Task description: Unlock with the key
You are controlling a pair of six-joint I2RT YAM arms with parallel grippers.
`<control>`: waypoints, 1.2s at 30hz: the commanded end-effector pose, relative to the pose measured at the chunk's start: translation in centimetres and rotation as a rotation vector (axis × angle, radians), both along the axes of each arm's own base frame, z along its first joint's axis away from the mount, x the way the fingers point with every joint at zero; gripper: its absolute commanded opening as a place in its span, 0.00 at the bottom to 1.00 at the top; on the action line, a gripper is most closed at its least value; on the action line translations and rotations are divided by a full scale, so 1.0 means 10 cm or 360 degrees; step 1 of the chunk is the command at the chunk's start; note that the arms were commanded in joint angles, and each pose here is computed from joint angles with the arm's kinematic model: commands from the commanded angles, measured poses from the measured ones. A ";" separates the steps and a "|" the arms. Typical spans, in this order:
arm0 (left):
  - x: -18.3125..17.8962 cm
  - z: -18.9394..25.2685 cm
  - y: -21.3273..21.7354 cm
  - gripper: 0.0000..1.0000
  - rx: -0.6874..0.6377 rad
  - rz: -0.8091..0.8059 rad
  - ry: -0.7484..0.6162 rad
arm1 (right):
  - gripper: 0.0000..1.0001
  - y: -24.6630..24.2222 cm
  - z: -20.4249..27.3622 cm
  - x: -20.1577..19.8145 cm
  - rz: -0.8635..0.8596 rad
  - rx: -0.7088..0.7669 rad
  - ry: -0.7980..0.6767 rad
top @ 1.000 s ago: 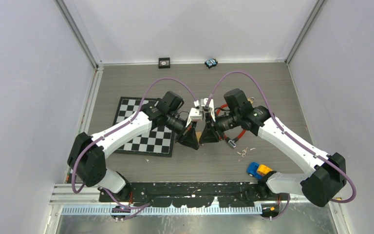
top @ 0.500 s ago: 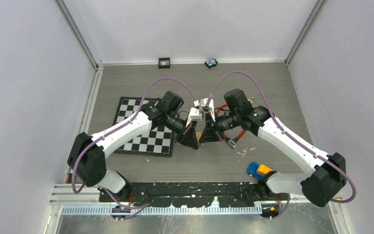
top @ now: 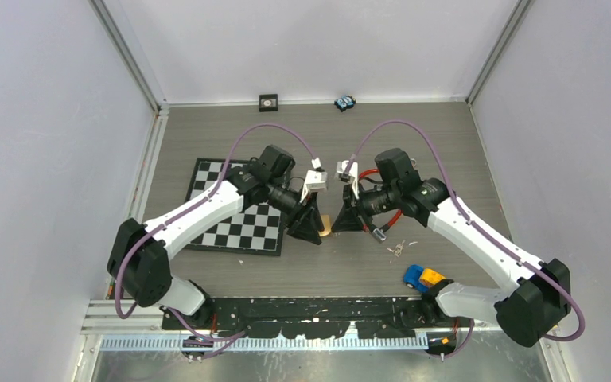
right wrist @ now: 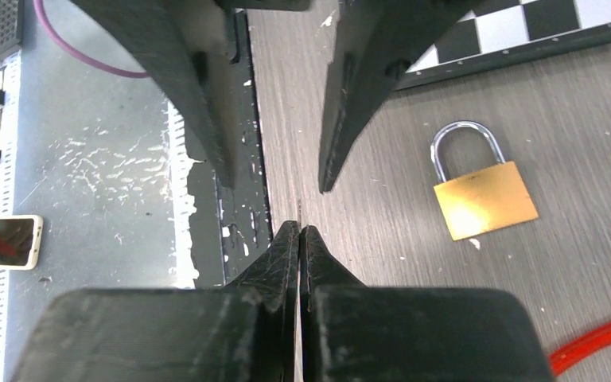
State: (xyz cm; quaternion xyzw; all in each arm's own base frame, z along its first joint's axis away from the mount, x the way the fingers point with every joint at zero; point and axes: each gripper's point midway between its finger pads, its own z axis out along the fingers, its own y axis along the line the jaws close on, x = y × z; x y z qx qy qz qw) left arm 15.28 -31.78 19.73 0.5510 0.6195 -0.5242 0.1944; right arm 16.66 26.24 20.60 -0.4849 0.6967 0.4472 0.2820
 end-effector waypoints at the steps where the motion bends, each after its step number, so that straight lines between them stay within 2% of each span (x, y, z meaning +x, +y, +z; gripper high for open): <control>1: 0.09 0.21 0.03 0.53 -0.0081 0.0040 -0.0169 | 0.01 -0.11 0.16 0.15 -0.0130 0.0050 -0.0100; 4: 0.27 0.11 0.09 0.62 -0.0012 0.0140 -0.0338 | 0.01 -0.23 0.20 0.29 -0.0265 0.0036 -0.0122; 7: 0.65 -0.06 0.13 0.69 0.0121 0.0378 -0.0555 | 0.01 -0.36 0.26 0.43 -0.0407 0.0040 -0.0126; 13: 1.05 -0.43 0.23 0.71 0.0323 0.0471 -0.0823 | 0.01 -0.61 0.42 0.63 -0.0635 0.0055 -0.0187; 21: 1.27 -1.08 0.13 0.71 0.0586 0.0368 -0.0904 | 0.01 -0.75 0.49 0.70 -0.0724 0.0062 -0.0242; 26: 1.30 -1.27 -0.06 0.72 0.0654 0.0297 -0.0940 | 0.01 -0.78 0.49 0.69 -0.0725 0.0052 -0.0252; 36: 1.21 -1.49 -0.21 0.79 0.0771 0.0250 -0.0967 | 0.01 -0.79 0.45 0.68 -0.0710 0.0028 -0.0250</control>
